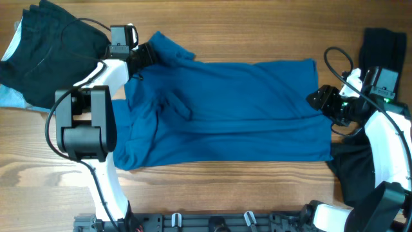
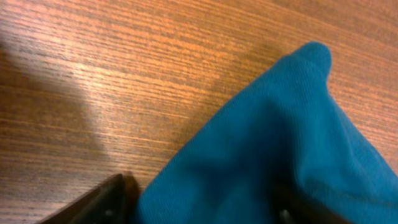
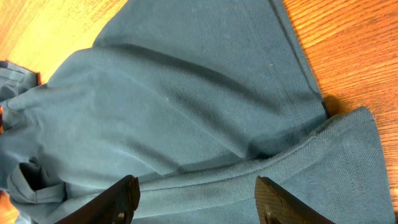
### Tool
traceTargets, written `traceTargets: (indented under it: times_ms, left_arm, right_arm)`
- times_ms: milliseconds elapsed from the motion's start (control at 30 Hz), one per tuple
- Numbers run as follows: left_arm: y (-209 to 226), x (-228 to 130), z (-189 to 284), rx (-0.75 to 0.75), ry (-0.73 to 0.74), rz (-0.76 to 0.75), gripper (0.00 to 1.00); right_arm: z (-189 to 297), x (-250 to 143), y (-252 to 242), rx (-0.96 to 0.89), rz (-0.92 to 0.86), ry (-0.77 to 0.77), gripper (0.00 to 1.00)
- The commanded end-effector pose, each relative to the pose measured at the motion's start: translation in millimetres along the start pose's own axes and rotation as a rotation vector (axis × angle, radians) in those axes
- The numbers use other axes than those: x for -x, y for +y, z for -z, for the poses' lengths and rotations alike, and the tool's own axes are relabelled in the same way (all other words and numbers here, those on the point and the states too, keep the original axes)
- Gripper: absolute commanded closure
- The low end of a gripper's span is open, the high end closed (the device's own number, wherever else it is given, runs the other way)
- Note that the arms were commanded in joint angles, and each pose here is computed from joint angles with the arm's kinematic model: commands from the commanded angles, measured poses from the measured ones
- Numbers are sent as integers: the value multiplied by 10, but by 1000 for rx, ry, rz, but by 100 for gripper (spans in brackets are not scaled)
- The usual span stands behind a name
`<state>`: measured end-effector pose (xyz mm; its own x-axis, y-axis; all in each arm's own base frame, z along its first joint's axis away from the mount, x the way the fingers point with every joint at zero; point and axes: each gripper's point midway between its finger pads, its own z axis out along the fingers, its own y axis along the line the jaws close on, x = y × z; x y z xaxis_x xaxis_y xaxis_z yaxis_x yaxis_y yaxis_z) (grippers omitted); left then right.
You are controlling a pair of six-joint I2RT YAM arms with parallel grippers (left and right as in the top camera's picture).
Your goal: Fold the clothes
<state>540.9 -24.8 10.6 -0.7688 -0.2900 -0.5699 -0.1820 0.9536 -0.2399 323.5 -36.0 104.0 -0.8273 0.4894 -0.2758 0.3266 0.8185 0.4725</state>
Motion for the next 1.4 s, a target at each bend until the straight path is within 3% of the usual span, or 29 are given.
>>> traceTargets:
  times_ms: [0,233,300,333,667,933,1033,1167,1233,1300,1367]
  left_arm:
    - [-26,-473,-196,-49,153,6,46]
    - [-192,-493,-190,-114,163,24,69]
    - [-275,-446,-187,-159,147,22,92]
    - [-285,-425,-188,-163,139,22,96]
    - [-335,-178,218,-157,124,161,96]
    - [-148,-813,431,-37,395,256,96]
    - [-108,-946,485,-11,451,265,96]
    - [-100,-972,495,-6,461,266,96]
    - [-103,-956,488,-8,455,265,96]
    - [-107,-944,482,-11,450,264,96]
    - [-111,-932,477,-14,444,264,96]
  right_arm:
    - [41,73,40,13,30,-29,35]
    - [-11,440,30,3,90,-160,32]
    - [-76,542,15,5,103,-187,31]
    - [-112,592,7,8,109,-199,31]
    - [-549,1198,-21,-2,215,-391,36]
    - [-1395,1102,-86,-56,261,-359,32]
    - [-1526,1102,-295,-132,162,-374,32]
    - [-1521,1200,-263,-117,161,-420,33]
    - [-1494,1264,-226,-106,169,-449,42]
    - [-1492,1271,-216,-104,171,-453,67]
    - [-1494,1266,-221,-106,170,-451,81]
